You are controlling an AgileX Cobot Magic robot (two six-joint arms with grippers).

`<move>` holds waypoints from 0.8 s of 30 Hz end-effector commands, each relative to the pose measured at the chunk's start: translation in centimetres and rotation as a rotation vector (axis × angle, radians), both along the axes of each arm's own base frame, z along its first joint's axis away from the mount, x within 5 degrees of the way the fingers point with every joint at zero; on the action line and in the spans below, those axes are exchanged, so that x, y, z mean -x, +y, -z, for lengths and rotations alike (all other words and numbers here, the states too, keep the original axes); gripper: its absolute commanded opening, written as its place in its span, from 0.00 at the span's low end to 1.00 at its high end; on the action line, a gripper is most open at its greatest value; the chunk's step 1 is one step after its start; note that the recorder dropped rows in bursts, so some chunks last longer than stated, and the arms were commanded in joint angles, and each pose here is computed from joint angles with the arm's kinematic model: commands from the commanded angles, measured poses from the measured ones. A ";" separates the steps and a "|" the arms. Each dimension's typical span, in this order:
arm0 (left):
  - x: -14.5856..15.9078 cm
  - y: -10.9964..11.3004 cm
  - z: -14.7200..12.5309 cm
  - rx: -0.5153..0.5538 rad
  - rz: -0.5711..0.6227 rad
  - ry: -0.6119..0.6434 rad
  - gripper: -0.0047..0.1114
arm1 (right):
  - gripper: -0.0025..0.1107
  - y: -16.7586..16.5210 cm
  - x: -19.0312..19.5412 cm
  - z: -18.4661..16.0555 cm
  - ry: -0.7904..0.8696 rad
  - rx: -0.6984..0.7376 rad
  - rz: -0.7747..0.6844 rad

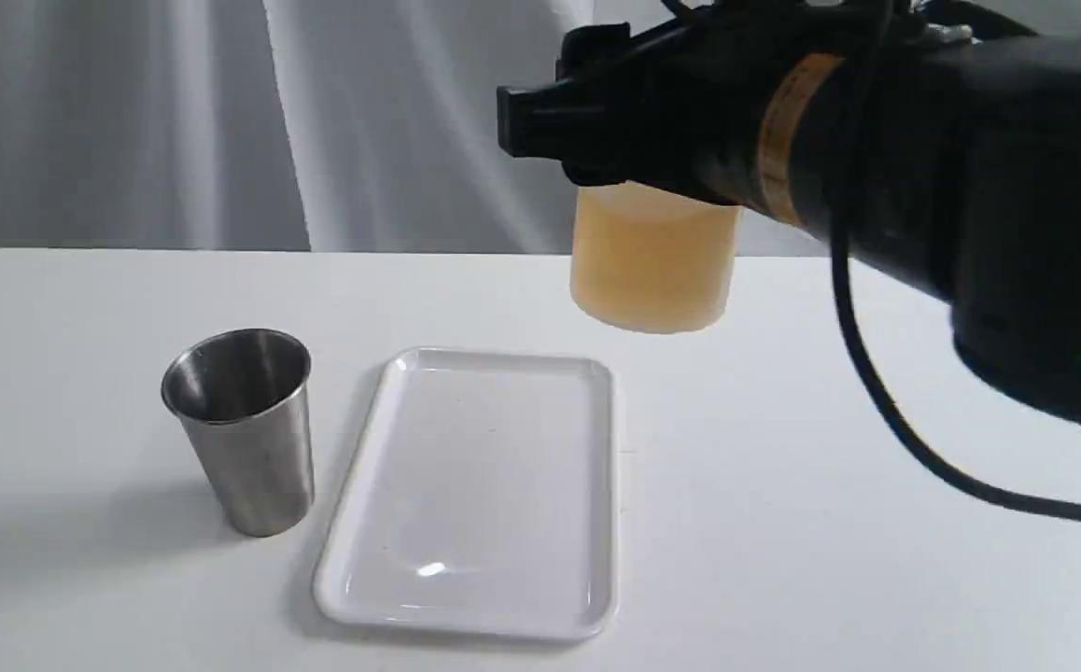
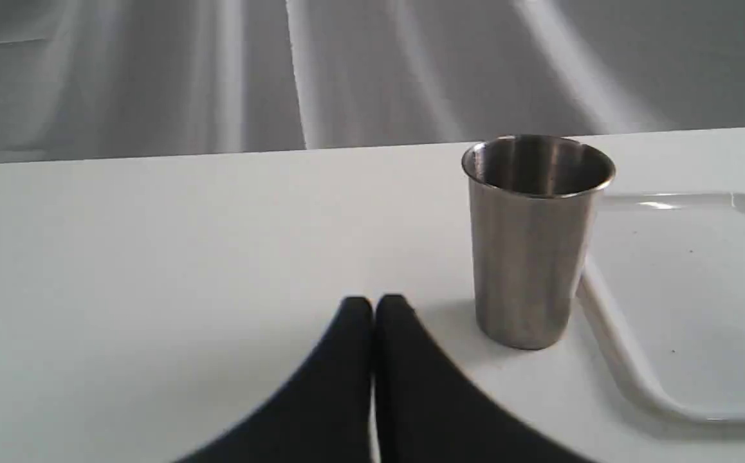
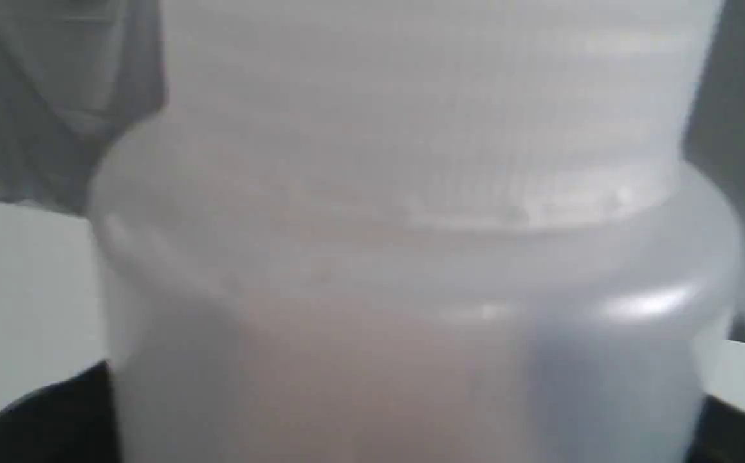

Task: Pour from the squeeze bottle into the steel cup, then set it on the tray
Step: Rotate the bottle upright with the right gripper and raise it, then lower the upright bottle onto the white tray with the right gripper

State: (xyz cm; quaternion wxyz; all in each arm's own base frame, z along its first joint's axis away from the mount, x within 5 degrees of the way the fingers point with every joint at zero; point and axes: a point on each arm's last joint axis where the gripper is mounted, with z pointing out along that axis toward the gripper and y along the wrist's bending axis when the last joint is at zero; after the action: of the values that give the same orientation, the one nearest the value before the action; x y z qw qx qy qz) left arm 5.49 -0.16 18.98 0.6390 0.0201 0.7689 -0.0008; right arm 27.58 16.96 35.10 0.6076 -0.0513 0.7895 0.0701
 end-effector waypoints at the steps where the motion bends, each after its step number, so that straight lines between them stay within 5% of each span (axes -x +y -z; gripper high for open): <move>1: 0.0 0.0 0.1 0.004 -0.002 -0.006 0.04 | 0.02 -0.4 0.4 -0.1 0.008 0.031 -0.108; 11: 0.0 0.0 0.1 0.006 -0.002 -0.006 0.04 | 0.02 -1.2 0.0 1.8 -0.011 -0.085 -0.404; 19: 0.0 0.0 0.1 0.004 -0.002 -0.006 0.04 | 0.02 -0.9 0.2 3.9 -0.213 0.008 -0.606; 24: 0.0 0.0 0.1 0.003 -0.002 -0.006 0.04 | 0.02 0.2 -1.0 6.8 -0.181 -0.025 -0.652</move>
State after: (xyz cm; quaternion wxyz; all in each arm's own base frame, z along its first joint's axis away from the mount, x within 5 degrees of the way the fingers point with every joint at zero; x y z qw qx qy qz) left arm 5.49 -0.16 18.98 0.6390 0.0201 0.7689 -0.0008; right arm 28.12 16.95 28.71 0.6142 -0.3057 0.6837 0.2489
